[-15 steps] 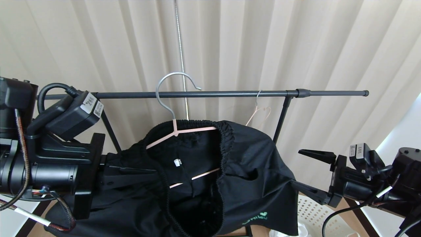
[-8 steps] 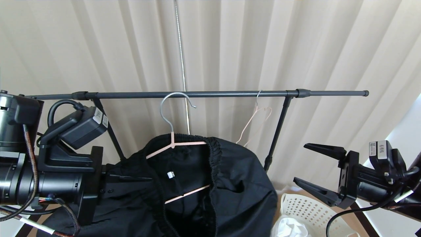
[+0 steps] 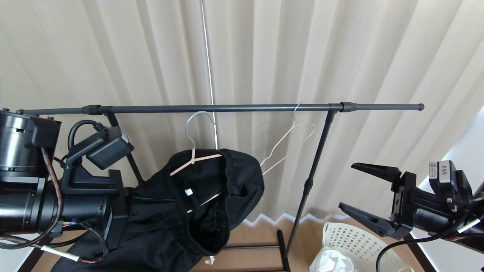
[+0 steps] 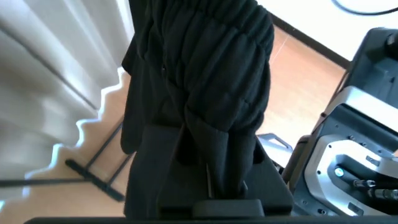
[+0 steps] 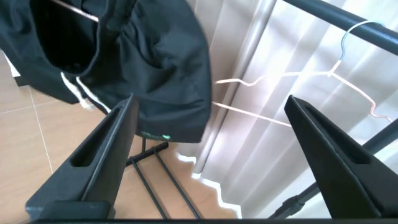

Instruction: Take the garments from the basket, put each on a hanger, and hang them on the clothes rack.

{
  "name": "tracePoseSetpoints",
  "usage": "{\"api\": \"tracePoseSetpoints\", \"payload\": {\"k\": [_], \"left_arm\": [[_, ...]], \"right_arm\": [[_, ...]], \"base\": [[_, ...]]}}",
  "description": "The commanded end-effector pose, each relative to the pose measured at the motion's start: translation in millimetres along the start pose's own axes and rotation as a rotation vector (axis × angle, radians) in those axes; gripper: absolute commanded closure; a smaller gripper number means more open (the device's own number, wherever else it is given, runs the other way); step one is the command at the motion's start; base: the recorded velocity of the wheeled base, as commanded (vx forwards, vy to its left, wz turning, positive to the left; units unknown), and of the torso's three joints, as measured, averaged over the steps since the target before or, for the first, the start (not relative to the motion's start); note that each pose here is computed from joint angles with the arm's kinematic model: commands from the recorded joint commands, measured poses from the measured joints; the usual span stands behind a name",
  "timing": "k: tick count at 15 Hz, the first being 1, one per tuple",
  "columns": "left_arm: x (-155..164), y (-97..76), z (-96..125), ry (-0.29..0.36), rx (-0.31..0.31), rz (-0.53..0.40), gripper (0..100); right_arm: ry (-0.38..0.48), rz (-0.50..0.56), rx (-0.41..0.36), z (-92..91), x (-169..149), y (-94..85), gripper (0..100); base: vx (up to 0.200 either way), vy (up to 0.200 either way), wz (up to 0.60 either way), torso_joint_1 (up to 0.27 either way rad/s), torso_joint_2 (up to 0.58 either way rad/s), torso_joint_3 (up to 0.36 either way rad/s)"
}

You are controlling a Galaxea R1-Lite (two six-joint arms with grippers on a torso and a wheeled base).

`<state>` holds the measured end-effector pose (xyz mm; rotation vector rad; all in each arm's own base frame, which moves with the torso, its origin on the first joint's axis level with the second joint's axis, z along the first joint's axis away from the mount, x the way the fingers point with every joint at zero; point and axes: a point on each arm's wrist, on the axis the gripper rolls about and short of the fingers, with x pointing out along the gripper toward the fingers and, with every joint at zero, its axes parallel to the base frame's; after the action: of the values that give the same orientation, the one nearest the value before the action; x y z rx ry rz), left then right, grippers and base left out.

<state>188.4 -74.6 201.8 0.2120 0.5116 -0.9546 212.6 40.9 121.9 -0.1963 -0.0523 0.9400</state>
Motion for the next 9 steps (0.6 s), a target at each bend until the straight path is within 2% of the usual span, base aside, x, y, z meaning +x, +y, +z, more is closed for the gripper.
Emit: {"api": "tracePoseSetpoints", "payload": {"k": [1, 7, 9], "left_arm": [[9, 2.3, -10, 0.051, -0.028, 0.002, 100], [36, 17.1, -30, 0.225, -0.076, 0.133, 100], [44, 25.3, -29, 0.203, -0.08, 0.155, 100]], "right_arm": [[0.002, -0.001, 0.001, -0.7, 0, -0.2, 0], [0.011, 0.0, 0.01, -3.5, 1, -0.8, 0], [0.009, 0.001, 0.009, -3.1, 1, -0.7, 0]], "base": [[0.0, 0.0, 0.0, 0.0, 0.0, 0.0], [0.0, 0.0, 0.0, 0.0, 0.0, 0.0], [0.0, 0.0, 0.0, 0.0, 0.0, 0.0]]}}
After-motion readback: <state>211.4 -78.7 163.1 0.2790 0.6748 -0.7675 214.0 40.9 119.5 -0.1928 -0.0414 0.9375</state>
